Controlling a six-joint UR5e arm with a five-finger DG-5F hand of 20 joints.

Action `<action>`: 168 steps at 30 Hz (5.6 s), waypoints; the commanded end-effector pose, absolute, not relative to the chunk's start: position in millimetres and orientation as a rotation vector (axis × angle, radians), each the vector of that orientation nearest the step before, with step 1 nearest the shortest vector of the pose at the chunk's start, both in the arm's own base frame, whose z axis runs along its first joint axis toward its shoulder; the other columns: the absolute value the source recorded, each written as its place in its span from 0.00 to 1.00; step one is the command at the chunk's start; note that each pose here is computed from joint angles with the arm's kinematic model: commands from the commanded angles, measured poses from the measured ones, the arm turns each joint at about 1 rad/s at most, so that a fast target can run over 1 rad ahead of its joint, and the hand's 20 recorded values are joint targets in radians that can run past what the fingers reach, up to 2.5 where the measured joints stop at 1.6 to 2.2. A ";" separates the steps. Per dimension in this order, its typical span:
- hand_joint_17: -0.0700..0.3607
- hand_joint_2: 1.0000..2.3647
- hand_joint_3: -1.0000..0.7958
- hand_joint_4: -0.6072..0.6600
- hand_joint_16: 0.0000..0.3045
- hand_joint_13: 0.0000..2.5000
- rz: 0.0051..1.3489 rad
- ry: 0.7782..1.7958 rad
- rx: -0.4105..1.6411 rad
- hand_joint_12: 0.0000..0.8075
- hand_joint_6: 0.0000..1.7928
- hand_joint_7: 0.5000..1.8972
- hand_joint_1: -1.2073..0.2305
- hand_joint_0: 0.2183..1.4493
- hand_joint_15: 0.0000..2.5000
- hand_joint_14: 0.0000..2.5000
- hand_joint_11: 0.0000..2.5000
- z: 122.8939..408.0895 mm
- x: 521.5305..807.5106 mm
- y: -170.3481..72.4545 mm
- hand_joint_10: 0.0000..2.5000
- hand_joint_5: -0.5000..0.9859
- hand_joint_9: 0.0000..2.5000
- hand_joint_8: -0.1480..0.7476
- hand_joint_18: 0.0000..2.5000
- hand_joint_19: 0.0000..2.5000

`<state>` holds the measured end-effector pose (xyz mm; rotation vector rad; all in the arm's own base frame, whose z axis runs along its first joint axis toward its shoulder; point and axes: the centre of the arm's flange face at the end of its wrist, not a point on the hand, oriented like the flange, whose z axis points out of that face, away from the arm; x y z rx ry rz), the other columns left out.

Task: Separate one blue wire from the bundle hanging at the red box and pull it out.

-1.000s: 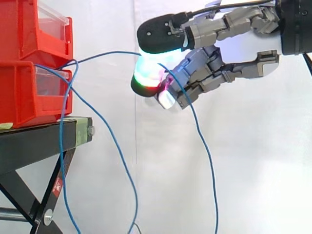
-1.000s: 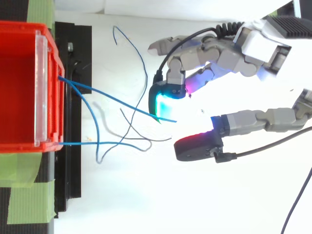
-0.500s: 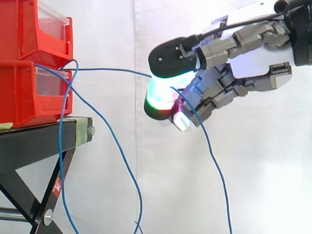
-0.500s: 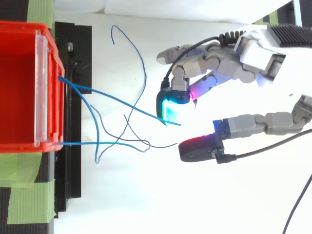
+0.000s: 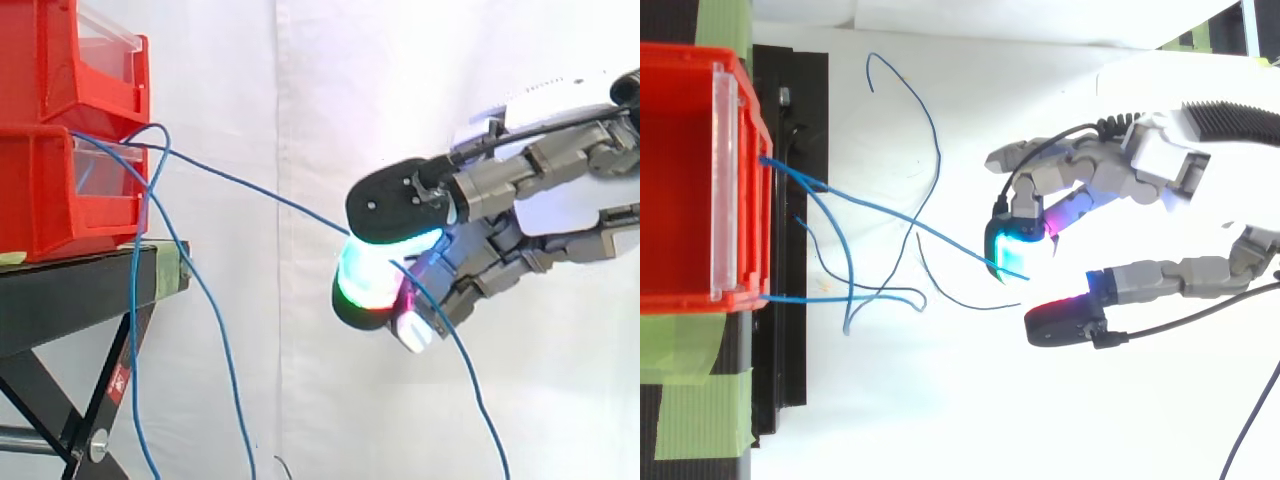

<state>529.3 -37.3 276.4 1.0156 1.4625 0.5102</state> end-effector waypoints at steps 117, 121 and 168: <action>0.42 0.02 0.51 0.55 0.16 0.09 0.612 1.214 1.060 0.44 0.42 0.53 0.36 0.33 0.12 0.00 0.25 266.6 534.7 -34.8 0.01 0.24 0.25 0.47 0.12 0.23; 0.42 0.02 0.51 0.55 0.16 0.09 0.612 1.214 1.060 0.44 0.42 0.53 0.36 0.34 0.12 0.00 0.25 266.6 534.7 -34.8 0.01 0.24 0.25 0.47 0.11 0.23; 0.41 0.02 0.51 0.55 0.16 0.09 0.610 1.213 1.061 0.44 0.42 0.52 0.37 0.33 0.12 0.00 0.22 266.6 534.7 -35.0 0.01 0.24 0.22 0.45 0.12 0.24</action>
